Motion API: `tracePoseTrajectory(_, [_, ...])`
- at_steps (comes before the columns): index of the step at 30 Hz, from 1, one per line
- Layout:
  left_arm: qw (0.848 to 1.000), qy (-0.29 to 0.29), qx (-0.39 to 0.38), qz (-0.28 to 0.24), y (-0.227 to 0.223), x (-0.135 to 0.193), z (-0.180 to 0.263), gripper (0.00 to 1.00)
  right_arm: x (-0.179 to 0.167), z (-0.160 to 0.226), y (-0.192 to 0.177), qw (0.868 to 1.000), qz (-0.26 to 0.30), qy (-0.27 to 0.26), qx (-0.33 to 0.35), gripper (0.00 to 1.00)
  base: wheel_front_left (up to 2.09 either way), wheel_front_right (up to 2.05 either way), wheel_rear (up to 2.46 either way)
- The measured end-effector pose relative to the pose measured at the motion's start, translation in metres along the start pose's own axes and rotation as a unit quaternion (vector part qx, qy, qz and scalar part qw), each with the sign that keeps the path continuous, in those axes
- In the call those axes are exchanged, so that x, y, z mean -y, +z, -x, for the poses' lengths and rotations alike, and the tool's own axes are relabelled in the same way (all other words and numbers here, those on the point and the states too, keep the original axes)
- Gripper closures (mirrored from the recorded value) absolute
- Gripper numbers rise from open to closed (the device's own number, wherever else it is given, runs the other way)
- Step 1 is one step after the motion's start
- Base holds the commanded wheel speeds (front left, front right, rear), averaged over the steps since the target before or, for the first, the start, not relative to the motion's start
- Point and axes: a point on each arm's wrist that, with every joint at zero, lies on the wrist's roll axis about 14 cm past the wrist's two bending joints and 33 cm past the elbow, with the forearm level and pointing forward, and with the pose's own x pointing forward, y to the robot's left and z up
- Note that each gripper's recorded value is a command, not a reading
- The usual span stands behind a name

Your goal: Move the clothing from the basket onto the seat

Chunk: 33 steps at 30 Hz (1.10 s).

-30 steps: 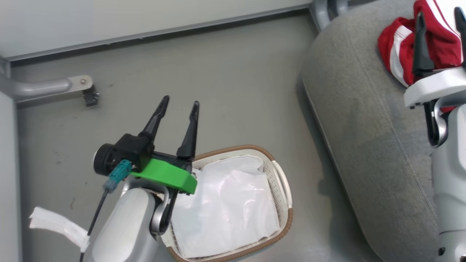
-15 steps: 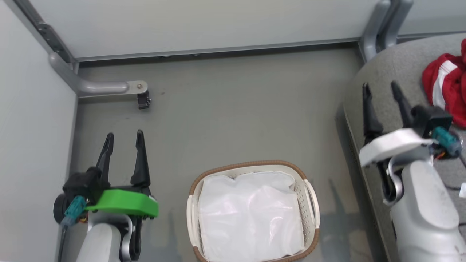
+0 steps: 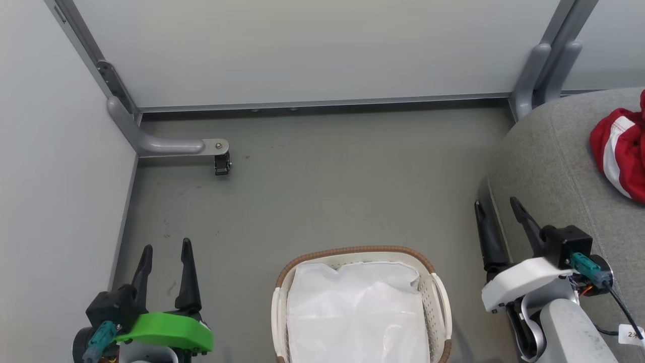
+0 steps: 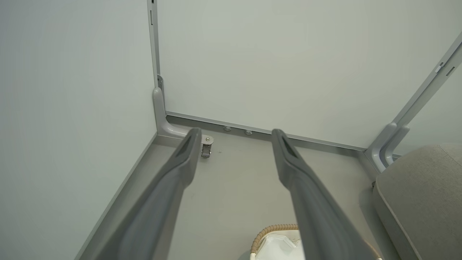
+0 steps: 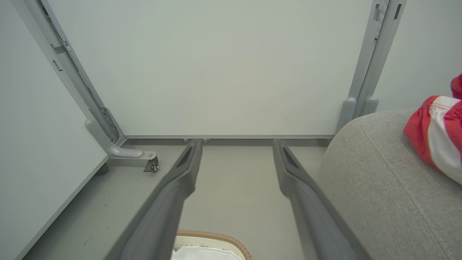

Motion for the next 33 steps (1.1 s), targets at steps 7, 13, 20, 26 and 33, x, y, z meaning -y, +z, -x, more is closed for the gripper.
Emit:
tracePoseTrajectory(7, [1.000,-0.011,-0.006,0.004,-0.004,0.009,0.003,0.00,-0.003,0.010,-0.004,1.000,0.001,0.003,-0.006,0.00,0.00,0.00,0.00])
tracePoseTrajectory(13, [1.000,-0.015,-0.008,0.007,-0.005,0.012,0.004,0.00,-0.006,0.013,-0.002,1.000,-0.005,0.007,-0.004,0.00,0.00,0.00,0.00])
tracePoseTrajectory(20, [1.000,-0.018,-0.011,0.008,-0.007,0.014,0.007,0.00,-0.009,0.015,-0.002,1.000,-0.007,0.010,-0.003,0.00,0.00,0.00,0.00])
tracePoseTrajectory(26, [0.999,-0.012,-0.028,0.012,-0.018,0.011,0.011,1.00,-0.009,0.021,-0.016,1.000,-0.013,0.006,-0.025,1.00,0.00,0.00,0.00])
tracePoseTrajectory(33, [0.998,0.005,-0.045,0.049,-0.025,0.004,0.013,1.00,-0.002,0.029,-0.030,0.997,-0.057,-0.014,-0.051,1.00,0.00,0.00,0.00])
